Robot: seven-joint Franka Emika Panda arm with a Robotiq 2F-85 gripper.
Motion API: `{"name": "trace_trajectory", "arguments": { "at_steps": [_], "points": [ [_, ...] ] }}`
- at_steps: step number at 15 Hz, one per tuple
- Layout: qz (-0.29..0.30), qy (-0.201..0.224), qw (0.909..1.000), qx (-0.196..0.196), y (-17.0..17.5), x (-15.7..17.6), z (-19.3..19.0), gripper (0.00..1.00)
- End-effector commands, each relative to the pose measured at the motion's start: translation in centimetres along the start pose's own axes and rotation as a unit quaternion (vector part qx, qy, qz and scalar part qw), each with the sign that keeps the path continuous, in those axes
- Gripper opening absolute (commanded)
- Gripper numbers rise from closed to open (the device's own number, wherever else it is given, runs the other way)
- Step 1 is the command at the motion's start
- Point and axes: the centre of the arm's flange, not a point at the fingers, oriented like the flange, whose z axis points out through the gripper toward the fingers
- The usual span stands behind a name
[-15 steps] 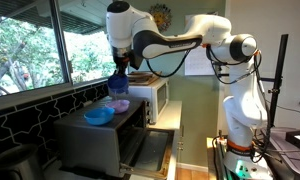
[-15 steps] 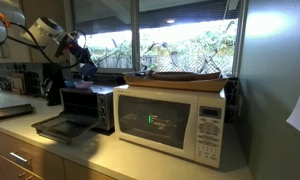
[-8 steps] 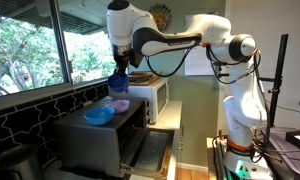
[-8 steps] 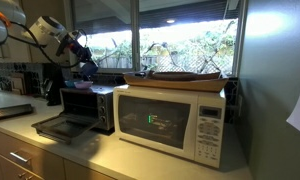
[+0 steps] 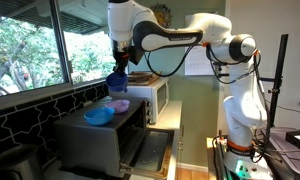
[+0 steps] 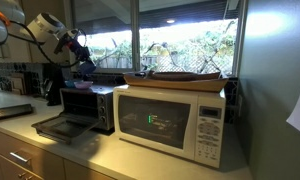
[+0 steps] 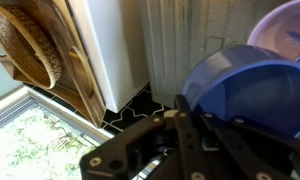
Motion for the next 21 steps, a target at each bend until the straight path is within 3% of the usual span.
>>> {"name": "trace_trajectory", "arguments": {
  "at_steps": [1, 12, 21],
  "points": [
    [-0.009, -0.005, 0.9999, 0.013, -0.7, 0.3, -1.7, 0.01],
    [-0.033, -0.011, 0.9986, 0.040, -5.5, 0.6, -5.2, 0.01],
    [-0.030, 0.000, 0.9987, 0.041, -7.9, 1.6, -5.3, 0.01]
  ]
}}
